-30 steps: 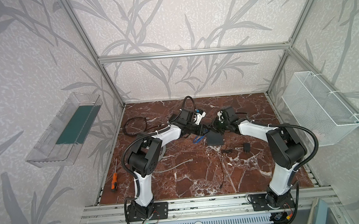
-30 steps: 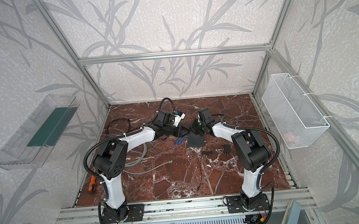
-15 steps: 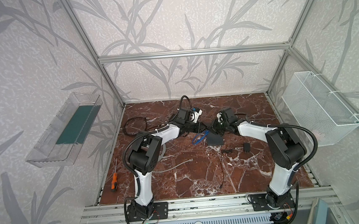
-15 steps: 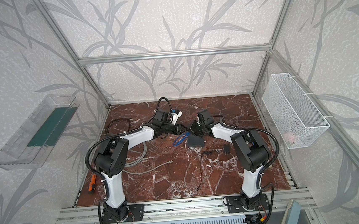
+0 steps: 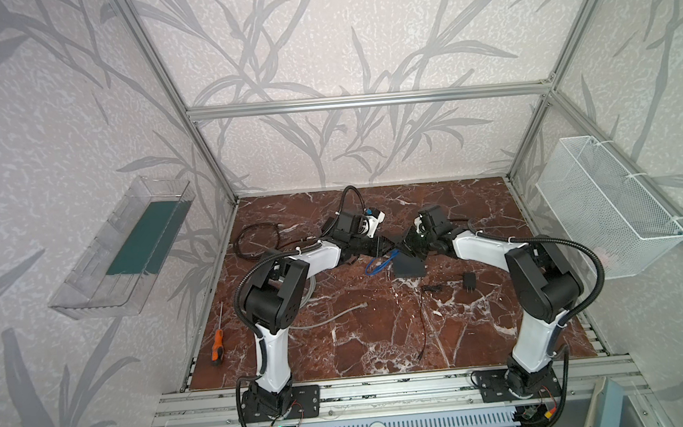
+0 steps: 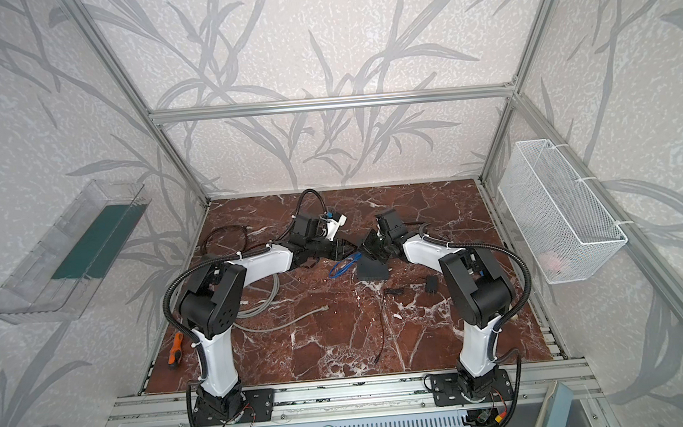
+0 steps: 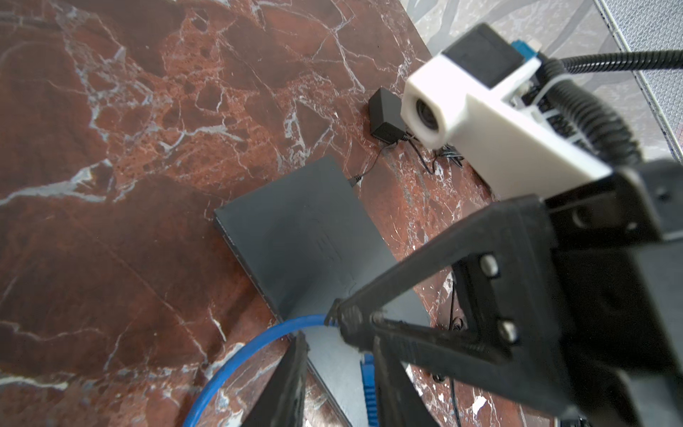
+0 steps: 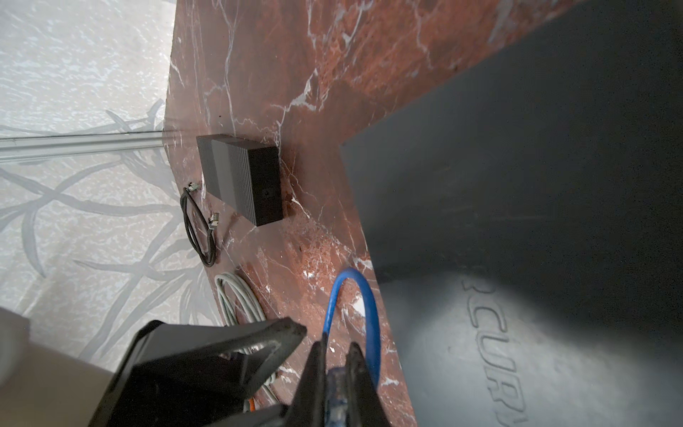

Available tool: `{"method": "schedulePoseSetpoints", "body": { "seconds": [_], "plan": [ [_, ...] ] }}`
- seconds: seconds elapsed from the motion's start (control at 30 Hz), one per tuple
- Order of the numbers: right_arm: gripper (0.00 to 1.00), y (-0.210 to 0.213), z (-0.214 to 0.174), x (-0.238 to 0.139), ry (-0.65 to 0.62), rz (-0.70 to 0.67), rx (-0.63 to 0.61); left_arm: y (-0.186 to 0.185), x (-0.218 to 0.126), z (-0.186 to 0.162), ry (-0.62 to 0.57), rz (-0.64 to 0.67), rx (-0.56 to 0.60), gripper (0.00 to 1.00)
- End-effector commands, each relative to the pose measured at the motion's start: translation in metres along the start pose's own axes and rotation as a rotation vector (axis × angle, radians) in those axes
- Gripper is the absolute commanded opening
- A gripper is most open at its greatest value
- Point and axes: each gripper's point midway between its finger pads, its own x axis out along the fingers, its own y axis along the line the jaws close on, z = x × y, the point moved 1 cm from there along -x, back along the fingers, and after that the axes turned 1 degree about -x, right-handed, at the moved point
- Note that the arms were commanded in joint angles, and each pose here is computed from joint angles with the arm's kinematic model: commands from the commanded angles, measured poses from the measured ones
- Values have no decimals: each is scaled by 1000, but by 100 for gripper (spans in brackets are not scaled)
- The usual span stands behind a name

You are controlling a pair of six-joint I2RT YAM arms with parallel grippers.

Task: Insert the plug into the switch port

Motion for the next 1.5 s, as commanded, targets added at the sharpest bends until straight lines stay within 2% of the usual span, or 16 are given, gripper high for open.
{"method": "schedulePoseSetpoints", "body": {
  "seconds": [0.0,0.33,0.6,0.9,1.07,1.3,1.47],
  "plan": [
    [11,26,3,-7,-9,85,-9,-12,-3,-5,4,-41,16,32],
    [12,39,1,-12,-9,119,-18,-13,-1,-5,1,-58,16,31],
    [11,31,3,-6,-13,98,-2,-35,-8,-1,-44,-180,36,33],
    [11,40,2,-10,-9,124,-22,-11,-1,-18,25,-71,-6,30],
    [11,27,-1,-11,-12,91,-20,-7,-6,-3,-36,-74,-27,30],
    [11,22,-3,-10,-13,80,-16,-13,-10,9,-69,-100,-20,35],
    [11,24,-3,-11,-14,85,-17,-9,-7,3,-52,-92,-26,28]
  ]
}}
